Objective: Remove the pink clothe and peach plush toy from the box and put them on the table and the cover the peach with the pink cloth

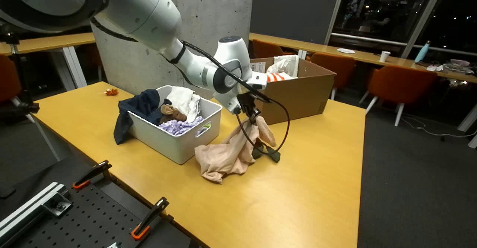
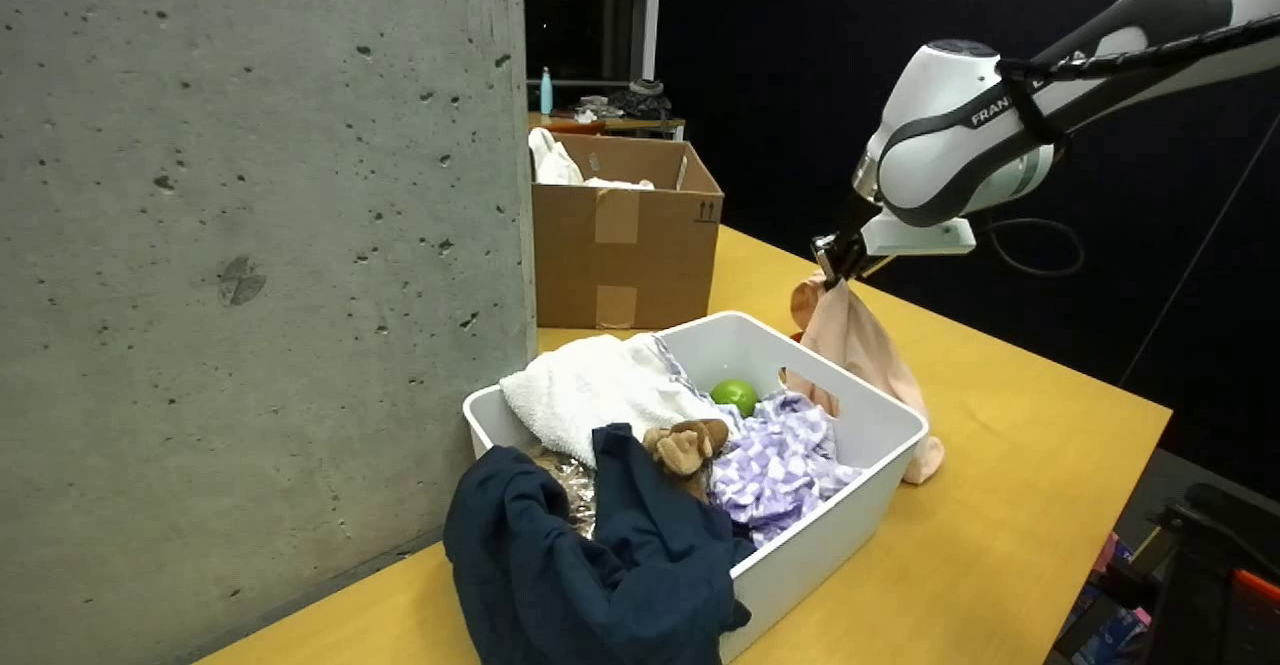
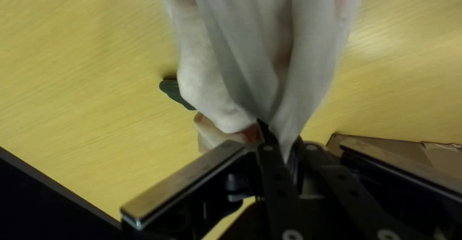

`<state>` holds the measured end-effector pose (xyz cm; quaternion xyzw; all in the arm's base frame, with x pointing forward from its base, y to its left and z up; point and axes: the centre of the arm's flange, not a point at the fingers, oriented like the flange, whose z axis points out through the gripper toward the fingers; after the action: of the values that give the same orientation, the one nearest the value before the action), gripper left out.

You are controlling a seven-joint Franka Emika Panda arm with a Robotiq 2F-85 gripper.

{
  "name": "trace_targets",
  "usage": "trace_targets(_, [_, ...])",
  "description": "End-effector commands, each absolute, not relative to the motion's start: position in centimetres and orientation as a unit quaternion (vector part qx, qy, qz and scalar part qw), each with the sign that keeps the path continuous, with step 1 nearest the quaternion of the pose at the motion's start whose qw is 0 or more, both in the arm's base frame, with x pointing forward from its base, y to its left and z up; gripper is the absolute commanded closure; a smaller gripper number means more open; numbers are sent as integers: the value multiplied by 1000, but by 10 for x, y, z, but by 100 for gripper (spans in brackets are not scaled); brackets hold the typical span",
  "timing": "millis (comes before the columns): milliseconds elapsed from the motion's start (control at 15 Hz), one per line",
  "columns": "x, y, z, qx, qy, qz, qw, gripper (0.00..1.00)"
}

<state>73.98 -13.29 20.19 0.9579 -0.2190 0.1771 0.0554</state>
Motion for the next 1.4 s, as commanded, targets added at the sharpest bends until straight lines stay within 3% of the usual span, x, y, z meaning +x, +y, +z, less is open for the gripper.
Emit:
trace_targets(0, [712, -102, 232, 960, -207, 174, 71, 98])
trace_targets(467, [693, -59, 287, 957, -196, 191, 93, 98])
trace_targets(1333, [771, -142, 302, 937, -270, 175, 139, 98])
